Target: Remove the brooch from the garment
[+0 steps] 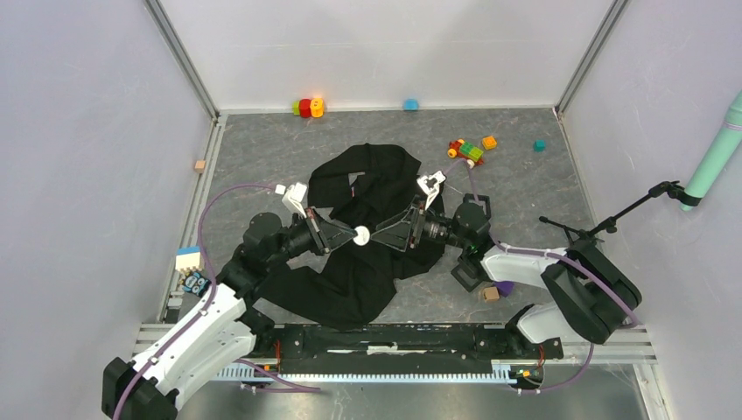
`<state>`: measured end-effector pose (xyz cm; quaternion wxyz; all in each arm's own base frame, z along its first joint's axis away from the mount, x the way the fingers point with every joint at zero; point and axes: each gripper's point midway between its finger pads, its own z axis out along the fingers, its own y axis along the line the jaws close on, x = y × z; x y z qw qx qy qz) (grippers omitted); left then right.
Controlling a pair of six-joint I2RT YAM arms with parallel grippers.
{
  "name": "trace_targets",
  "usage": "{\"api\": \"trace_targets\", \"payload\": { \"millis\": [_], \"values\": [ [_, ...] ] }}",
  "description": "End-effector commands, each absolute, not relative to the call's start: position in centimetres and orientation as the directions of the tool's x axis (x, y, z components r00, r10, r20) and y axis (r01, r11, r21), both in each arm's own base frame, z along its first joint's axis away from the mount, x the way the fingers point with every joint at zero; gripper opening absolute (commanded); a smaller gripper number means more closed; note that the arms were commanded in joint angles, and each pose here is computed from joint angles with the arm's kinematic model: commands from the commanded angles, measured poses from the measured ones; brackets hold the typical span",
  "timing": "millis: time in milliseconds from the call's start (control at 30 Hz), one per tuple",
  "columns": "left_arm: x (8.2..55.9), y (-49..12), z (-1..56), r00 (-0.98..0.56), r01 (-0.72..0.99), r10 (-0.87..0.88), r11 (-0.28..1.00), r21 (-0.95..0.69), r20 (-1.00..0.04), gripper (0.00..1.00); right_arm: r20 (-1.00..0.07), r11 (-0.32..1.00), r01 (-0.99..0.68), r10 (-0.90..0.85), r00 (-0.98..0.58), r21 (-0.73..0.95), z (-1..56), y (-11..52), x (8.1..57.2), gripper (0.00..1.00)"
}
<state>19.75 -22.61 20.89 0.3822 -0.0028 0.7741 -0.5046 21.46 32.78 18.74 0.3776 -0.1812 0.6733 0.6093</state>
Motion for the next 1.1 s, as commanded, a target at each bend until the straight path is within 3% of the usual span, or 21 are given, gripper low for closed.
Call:
{"api": "trace_targets", "payload": {
  "millis": [0, 267, 467, 600, 1067],
  "values": [
    [19.5, -23.7, 25.8, -0.675, 0.479, -0.442, 0.346, -0.807, -0.591, 0.02, -0.745, -0.029, -0.782, 0.286, -0.603, 0.622, 24.2, 33.7, 18.7, 0.67],
    [19.4, -23.8, 26.4, -0.672, 0.493, -0.439, 0.337, -0.802, -0.597, 0.02, -0.723, -0.056, -0.770, 0.309, -0.618, 0.635, 25.0, 34.2, 18.8, 0.64],
    [19.1, -23.8, 26.8, -0.658, 0.523, -0.441, 0.314, -0.792, -0.610, 0.02, -0.701, -0.061, -0.754, 0.326, -0.634, 0.654, 25.4, 34.6, 19.5, 0.47],
    [18.8, -23.8, 26.9, -0.650, 0.541, -0.435, 0.311, -0.781, -0.623, 0.02, -0.686, -0.078, -0.744, 0.331, -0.647, 0.664, 25.6, 34.7, 19.5, 0.41],
    [18.5, -24.0, 26.3, -0.659, 0.554, -0.413, 0.299, -0.777, -0.629, 0.02, -0.660, -0.111, -0.728, 0.346, -0.667, 0.677, 26.1, 34.7, 19.3, 0.42]
  ]
}}
